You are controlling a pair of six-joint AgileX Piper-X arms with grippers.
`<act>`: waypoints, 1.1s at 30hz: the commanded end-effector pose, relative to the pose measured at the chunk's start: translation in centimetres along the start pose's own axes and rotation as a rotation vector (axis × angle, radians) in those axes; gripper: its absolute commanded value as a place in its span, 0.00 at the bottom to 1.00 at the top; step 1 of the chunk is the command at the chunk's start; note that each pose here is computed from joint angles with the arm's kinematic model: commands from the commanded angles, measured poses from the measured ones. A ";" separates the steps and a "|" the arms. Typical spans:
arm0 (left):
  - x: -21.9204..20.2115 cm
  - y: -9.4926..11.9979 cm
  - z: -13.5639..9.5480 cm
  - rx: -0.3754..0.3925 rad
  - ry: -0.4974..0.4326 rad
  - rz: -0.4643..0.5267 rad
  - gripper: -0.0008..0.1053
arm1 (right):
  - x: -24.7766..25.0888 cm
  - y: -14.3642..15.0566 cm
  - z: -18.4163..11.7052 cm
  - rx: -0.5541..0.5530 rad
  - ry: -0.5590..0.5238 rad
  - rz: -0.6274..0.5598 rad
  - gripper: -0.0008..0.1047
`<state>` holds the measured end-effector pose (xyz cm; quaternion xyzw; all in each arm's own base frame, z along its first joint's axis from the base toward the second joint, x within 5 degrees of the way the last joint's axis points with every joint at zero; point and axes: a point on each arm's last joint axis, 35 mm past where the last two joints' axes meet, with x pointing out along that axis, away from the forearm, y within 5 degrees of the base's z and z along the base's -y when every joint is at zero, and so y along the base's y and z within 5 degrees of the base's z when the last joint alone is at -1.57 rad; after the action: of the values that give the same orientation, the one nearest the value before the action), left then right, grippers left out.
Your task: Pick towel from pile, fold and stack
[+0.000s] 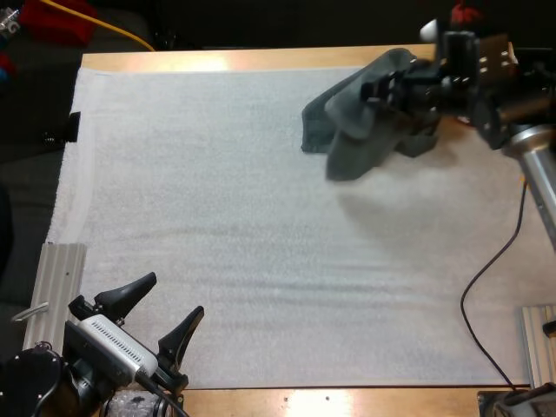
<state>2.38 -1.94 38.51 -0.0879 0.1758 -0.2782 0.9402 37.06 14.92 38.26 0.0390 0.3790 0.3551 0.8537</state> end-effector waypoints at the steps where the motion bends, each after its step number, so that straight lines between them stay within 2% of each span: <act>1: 0.0 0.0 0.2 0.000 -0.008 -0.003 0.66 | -0.6 1.0 0.1 -0.060 0.006 -0.006 0.02; 5: 0.0 0.0 0.2 0.000 -0.008 -0.003 0.66 | 0.2 2.8 -0.7 -0.175 0.075 -0.045 0.02; 11: 0.0 0.0 0.2 -0.007 -0.008 -0.003 0.66 | 0.9 4.3 -1.7 -0.382 0.183 -0.243 0.02; 13: 0.0 0.0 0.2 -0.007 -0.008 -0.003 0.66 | 1.1 4.7 -1.9 -0.417 0.203 -0.263 0.02; 18: 0.0 0.0 0.2 -0.007 -0.008 -0.003 0.66 | 1.7 6.6 -2.5 -0.454 0.232 -0.234 0.02; 29: 0.0 0.0 0.2 -0.007 -0.008 -0.003 0.66 | 2.8 12.8 -5.6 -0.525 0.382 -0.120 0.02; 30: 0.0 0.0 0.2 -0.007 -0.008 -0.003 0.66 | 2.8 12.9 -5.7 -0.525 0.388 -0.120 0.03; 33: 0.0 0.0 0.2 -0.007 -0.008 -0.003 0.66 | 2.9 14.1 -6.5 -0.524 0.419 -0.106 0.13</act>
<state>2.38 -1.94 38.51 -0.0894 0.1762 -0.2779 0.9401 26.13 26.32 35.81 -0.2744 0.4495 0.3998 0.7502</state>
